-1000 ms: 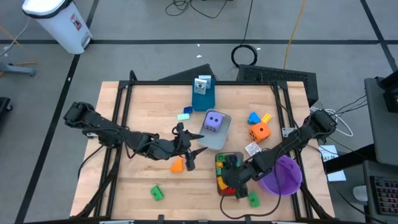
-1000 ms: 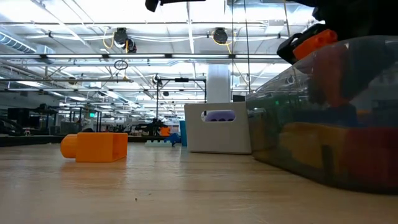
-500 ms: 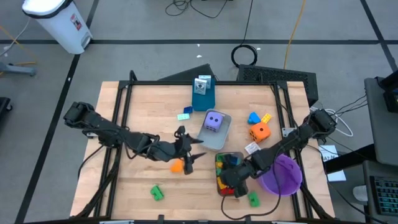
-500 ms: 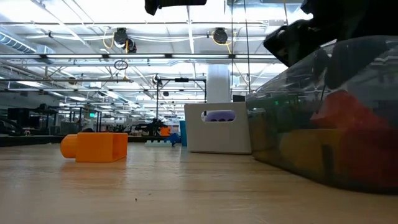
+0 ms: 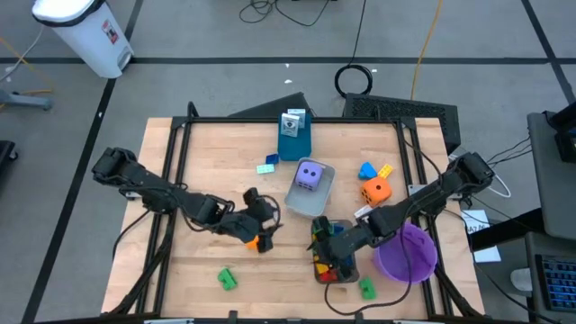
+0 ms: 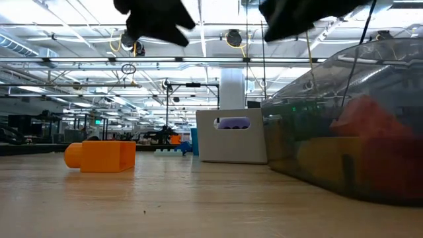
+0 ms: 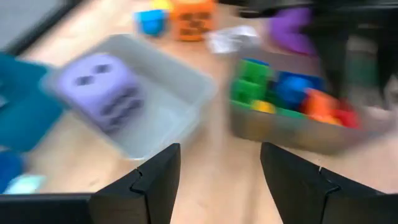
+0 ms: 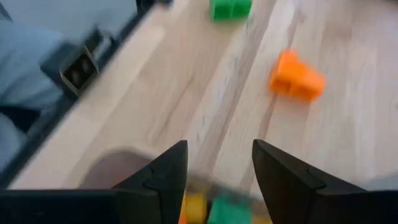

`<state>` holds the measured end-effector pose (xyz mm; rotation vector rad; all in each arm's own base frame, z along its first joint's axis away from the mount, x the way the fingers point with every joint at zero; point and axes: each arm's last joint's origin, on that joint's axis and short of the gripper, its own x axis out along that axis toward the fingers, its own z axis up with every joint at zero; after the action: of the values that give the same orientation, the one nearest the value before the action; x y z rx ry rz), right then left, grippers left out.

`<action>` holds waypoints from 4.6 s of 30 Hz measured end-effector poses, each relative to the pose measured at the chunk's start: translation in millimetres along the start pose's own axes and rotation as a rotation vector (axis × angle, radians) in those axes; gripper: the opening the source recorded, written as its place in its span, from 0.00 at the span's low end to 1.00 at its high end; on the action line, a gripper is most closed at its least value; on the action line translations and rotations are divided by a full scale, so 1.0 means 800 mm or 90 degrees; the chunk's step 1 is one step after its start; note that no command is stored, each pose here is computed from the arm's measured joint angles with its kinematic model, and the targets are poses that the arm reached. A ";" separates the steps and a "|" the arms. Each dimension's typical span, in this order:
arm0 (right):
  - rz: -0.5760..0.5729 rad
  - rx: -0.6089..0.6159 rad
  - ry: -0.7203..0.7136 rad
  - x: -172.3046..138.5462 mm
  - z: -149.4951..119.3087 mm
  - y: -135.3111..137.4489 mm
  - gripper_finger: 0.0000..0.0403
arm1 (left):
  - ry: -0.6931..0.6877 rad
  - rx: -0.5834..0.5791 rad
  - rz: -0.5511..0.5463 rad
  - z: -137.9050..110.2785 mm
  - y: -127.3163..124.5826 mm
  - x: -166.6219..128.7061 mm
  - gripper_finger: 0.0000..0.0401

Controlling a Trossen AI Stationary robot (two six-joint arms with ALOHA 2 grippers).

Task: Pick & Place Toys
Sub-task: Put the light blue game piece into the black bin

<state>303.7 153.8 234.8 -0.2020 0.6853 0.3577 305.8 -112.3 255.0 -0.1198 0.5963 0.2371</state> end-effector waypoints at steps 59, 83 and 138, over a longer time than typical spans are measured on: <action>-0.011 -0.025 -0.033 0.002 -0.005 -0.010 0.40 | 0.321 0.017 0.138 -0.052 0.294 0.132 0.57; -0.010 -0.013 -0.032 0.002 -0.005 -0.010 0.40 | 0.334 0.005 0.094 -0.060 0.294 0.139 0.57; -0.010 -0.013 -0.024 0.002 -0.006 -0.010 0.40 | 0.414 0.064 0.051 -0.062 0.281 0.145 0.40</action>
<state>304.9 145.4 230.6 -0.2199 0.6433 0.3533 314.6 117.2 138.7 -0.0743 1.2592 0.2456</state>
